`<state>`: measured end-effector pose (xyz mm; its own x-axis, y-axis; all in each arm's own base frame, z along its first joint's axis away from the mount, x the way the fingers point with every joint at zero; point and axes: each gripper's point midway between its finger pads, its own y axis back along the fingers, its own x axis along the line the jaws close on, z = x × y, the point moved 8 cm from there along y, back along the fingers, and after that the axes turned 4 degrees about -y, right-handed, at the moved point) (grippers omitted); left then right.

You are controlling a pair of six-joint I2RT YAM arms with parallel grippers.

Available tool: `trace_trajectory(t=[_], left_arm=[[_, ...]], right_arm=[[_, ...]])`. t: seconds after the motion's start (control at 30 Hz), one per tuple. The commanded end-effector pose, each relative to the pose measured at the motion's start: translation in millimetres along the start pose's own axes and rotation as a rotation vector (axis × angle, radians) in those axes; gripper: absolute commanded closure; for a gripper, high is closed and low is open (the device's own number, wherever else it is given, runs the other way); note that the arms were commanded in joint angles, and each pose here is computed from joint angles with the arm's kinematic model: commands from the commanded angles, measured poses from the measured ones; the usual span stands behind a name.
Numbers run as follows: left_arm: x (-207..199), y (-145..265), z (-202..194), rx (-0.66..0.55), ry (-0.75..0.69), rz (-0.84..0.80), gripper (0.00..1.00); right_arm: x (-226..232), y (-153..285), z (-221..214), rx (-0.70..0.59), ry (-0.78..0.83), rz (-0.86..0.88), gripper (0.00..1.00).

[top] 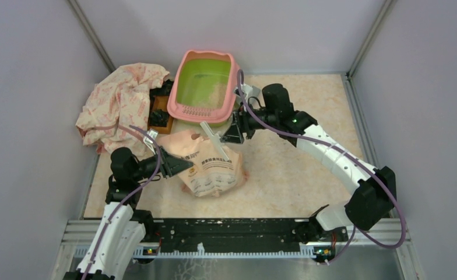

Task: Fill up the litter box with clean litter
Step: Clamp the cat litter bag at the center of the board.

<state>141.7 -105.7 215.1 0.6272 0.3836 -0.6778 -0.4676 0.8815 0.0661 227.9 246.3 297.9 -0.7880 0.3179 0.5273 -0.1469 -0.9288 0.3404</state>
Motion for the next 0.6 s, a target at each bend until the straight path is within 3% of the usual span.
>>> trace_trajectory(t=[0.0, 0.37, 0.57], left_arm=[[-8.9, 0.7, 11.0, -0.035, -0.083, -0.048, 0.96], [-9.0, 0.8, 10.6, -0.035, -0.082, -0.049, 0.96], [-9.1, 0.9, 10.5, -0.034, -0.083, -0.051, 0.96]], right_arm=[[22.4, 5.4, 14.8, -0.074, 0.083, 0.063, 0.44], [31.4, -1.8, 15.5, -0.067, 0.100, 0.084, 0.61], [33.0, -6.2, 14.8, -0.053, 0.105, 0.071, 0.62]])
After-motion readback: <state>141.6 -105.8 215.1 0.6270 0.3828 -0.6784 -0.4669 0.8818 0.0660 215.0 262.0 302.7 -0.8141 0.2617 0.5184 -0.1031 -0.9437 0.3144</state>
